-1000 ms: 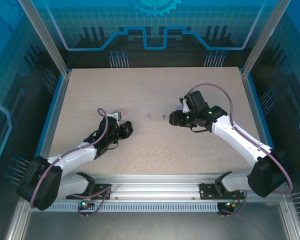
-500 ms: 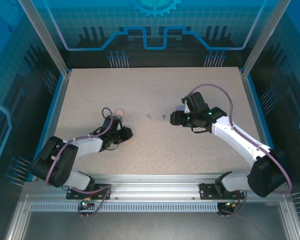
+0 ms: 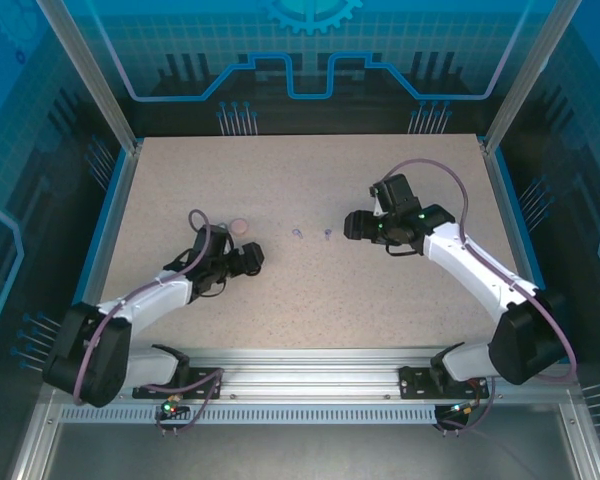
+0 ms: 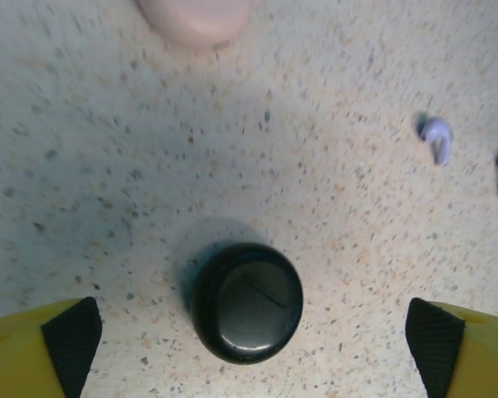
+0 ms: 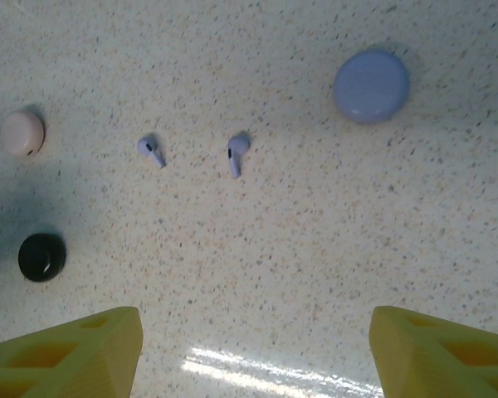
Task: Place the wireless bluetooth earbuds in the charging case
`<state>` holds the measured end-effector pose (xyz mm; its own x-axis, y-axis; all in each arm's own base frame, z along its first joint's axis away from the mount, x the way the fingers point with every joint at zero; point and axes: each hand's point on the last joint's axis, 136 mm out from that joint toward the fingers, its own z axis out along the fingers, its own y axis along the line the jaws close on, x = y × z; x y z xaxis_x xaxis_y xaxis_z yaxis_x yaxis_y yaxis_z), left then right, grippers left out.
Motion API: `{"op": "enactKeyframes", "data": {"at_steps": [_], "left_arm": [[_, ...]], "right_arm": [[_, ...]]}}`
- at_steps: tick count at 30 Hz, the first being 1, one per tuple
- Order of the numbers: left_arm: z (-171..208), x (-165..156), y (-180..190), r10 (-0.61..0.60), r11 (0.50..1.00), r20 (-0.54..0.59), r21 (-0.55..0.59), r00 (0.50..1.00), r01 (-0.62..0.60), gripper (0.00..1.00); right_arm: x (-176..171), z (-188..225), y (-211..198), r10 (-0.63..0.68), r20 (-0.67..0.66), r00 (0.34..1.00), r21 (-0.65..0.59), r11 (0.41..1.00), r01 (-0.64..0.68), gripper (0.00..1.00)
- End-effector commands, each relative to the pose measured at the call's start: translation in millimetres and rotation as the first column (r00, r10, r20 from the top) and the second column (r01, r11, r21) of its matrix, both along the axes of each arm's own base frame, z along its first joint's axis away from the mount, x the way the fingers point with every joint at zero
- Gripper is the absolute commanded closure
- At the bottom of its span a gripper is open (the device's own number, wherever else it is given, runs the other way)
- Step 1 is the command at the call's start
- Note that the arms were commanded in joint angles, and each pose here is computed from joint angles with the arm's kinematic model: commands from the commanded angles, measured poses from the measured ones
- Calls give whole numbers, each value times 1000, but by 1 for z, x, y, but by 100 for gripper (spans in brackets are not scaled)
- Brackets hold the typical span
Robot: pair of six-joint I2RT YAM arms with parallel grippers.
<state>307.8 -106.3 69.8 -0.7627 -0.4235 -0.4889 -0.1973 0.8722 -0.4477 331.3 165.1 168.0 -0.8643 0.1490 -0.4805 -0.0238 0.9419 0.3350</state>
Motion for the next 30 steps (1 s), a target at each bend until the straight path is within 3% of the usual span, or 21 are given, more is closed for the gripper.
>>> {"op": "enactKeyframes", "data": {"at_steps": [1,12,20,30], "left_arm": [[28,5,14,7,997,48,77,999,-11,1],[99,45,16,62,995,217,68,974,-78,1],[137,62,-1,14,1000,298,10,955,-17,1],[144,76,-23,-36,997,304,-54,952,55,1]], "right_arm": [[17,4,-14,-50,2,999,-32,998,50,26],[69,-55,-44,-268,-206,941,-234,947,219,25],[104,-91,-39,-307,-272,912,-324,922,214,27],[127,-118,-35,-305,-315,899,-390,905,170,27]]}}
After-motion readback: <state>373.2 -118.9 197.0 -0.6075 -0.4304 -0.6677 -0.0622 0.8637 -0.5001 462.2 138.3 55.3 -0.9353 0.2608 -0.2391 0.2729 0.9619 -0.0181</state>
